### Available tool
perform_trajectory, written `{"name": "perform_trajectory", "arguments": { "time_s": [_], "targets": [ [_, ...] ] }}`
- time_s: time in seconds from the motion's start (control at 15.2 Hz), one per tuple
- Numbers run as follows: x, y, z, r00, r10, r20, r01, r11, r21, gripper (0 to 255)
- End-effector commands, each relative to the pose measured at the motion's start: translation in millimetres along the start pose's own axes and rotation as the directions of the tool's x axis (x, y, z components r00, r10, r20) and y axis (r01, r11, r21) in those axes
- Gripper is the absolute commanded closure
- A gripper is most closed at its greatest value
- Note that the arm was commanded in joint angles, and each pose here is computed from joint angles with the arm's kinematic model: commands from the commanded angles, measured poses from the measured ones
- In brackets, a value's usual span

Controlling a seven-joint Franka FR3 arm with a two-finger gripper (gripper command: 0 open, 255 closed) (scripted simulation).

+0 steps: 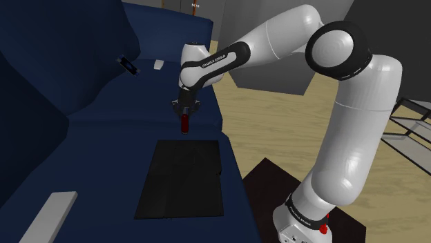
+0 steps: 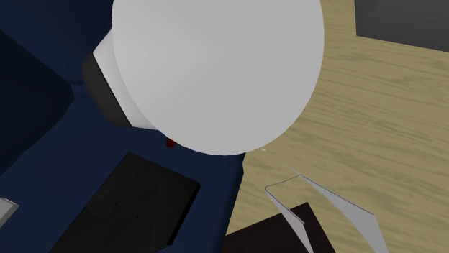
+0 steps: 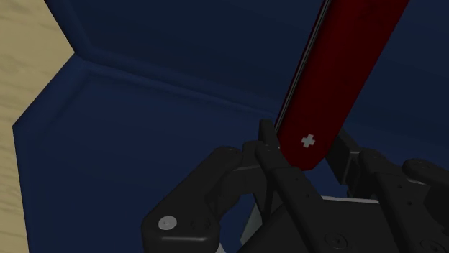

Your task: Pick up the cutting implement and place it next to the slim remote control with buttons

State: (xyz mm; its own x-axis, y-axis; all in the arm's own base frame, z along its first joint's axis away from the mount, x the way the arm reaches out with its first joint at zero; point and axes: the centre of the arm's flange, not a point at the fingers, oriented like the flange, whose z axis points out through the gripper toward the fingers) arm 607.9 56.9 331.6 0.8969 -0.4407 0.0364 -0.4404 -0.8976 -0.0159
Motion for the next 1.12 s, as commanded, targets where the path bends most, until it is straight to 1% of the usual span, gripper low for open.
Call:
{"name": "perform_trajectory", "arguments": {
  "time_s": [0.0,0.46,1.06],
  "targets": [
    [0,0,1,1.000,0.000,0.001,0.000,1.000,-0.001,255],
    [0,0,1,1.000,0.000,0.001,0.000,1.000,-0.001,255],
    [2,0,-47,1.000,0.000,0.001,0.000,1.000,-0.001,255]
  ]
}}
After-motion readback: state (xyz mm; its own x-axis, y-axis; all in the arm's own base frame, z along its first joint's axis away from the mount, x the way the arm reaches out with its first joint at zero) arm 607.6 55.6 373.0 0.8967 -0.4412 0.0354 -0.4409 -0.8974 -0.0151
